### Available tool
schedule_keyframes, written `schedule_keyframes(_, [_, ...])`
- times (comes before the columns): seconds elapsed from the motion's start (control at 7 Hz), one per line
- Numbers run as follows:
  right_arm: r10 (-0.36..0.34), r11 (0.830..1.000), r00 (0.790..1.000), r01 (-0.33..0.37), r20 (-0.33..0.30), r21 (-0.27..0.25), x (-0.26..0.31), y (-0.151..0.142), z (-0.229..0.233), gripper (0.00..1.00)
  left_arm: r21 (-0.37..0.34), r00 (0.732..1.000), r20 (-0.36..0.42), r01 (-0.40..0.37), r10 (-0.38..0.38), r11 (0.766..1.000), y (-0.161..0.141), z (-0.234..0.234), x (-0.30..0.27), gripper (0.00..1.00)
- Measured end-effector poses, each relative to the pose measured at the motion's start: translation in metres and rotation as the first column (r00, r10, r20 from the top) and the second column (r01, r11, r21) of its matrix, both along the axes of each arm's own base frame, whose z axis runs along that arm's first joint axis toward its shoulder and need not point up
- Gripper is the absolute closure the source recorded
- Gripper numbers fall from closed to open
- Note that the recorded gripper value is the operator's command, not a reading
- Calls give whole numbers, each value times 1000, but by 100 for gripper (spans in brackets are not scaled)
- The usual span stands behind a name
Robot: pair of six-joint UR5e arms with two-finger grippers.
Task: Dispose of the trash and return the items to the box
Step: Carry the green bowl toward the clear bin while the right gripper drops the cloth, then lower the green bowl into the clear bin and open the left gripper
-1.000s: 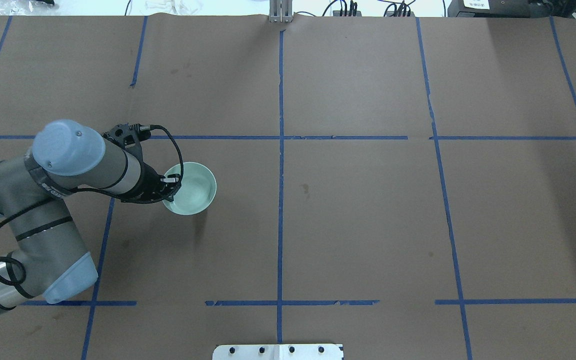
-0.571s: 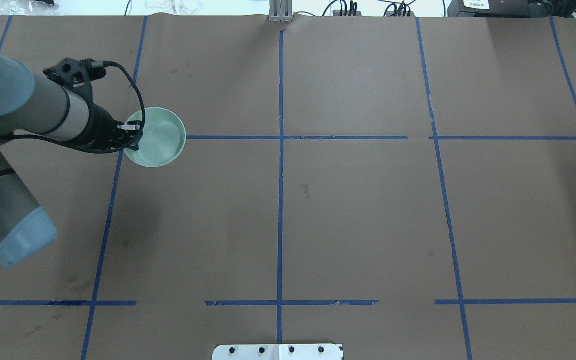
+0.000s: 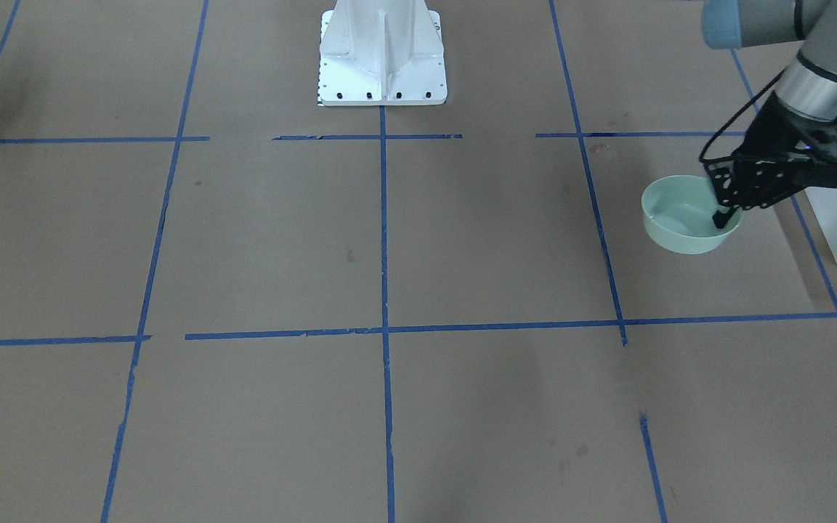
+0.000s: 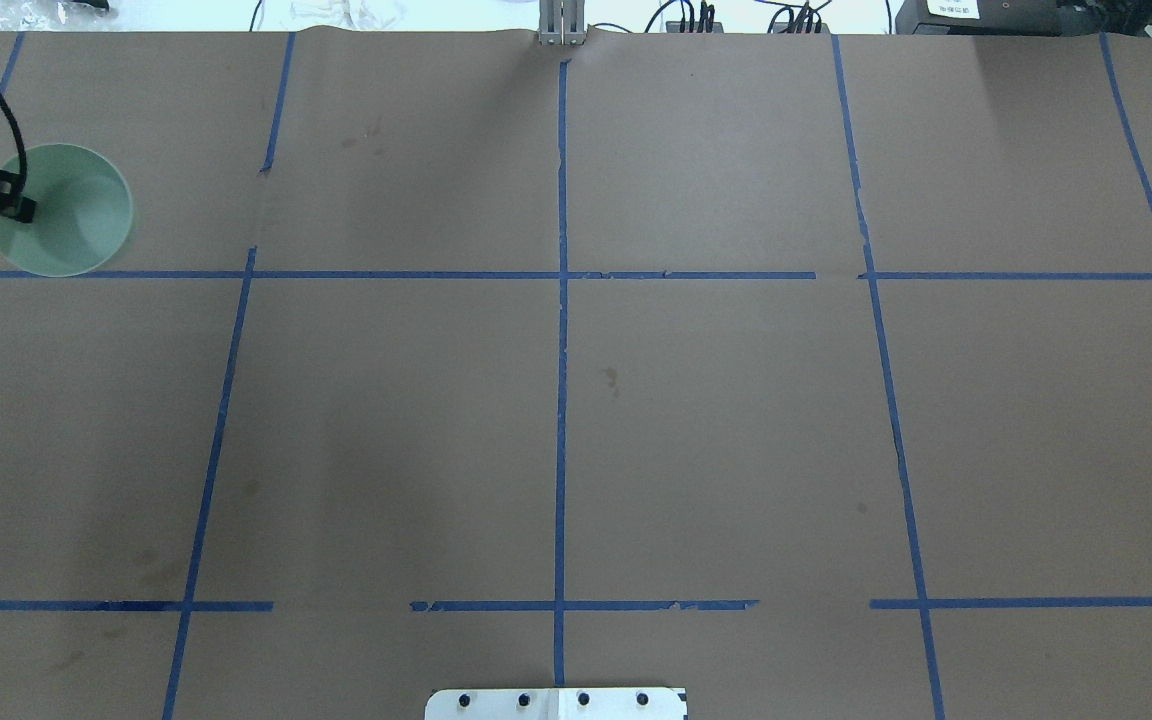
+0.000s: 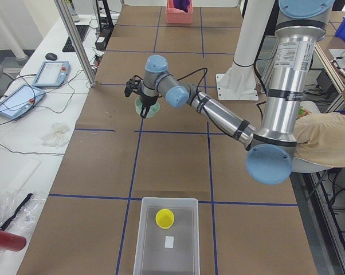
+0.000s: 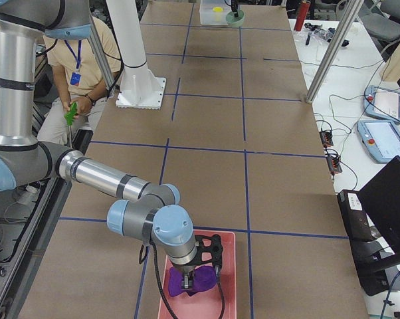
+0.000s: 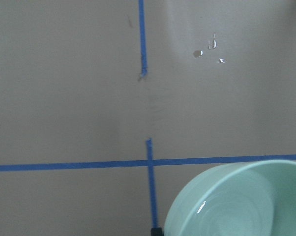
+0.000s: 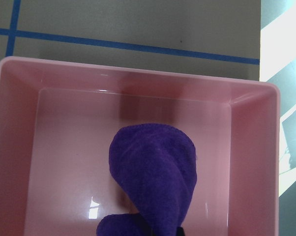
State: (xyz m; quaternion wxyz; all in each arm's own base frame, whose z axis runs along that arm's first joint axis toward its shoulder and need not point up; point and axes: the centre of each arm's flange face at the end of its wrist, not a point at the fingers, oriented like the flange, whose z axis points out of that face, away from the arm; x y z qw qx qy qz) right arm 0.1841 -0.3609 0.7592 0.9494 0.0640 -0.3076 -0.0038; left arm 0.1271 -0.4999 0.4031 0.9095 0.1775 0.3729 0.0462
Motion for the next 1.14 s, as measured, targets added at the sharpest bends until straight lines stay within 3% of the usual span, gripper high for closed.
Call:
schedule_keyframes(0.29, [27,1000,999,-28,45,10,-18,-14,-7,0,65,983,120,-149,140,987,5,98,-92,100])
schedule_keyframes(0.57, [72,995,993,-79,94,62,-48,-43,-66,0,63,955,164,-259,246,964,16,225,-183,100])
schedule_keyframes(0.86, [107,989,981,-121,159,85,-79,-61,-135,0,45,949,176,-274,262,961,43,334,-242,100])
schedule_keyframes(1.14, [125,987,965,-144,232,67,-114,-67,-190,0,-26,954,151,-258,259,966,77,408,-266,100])
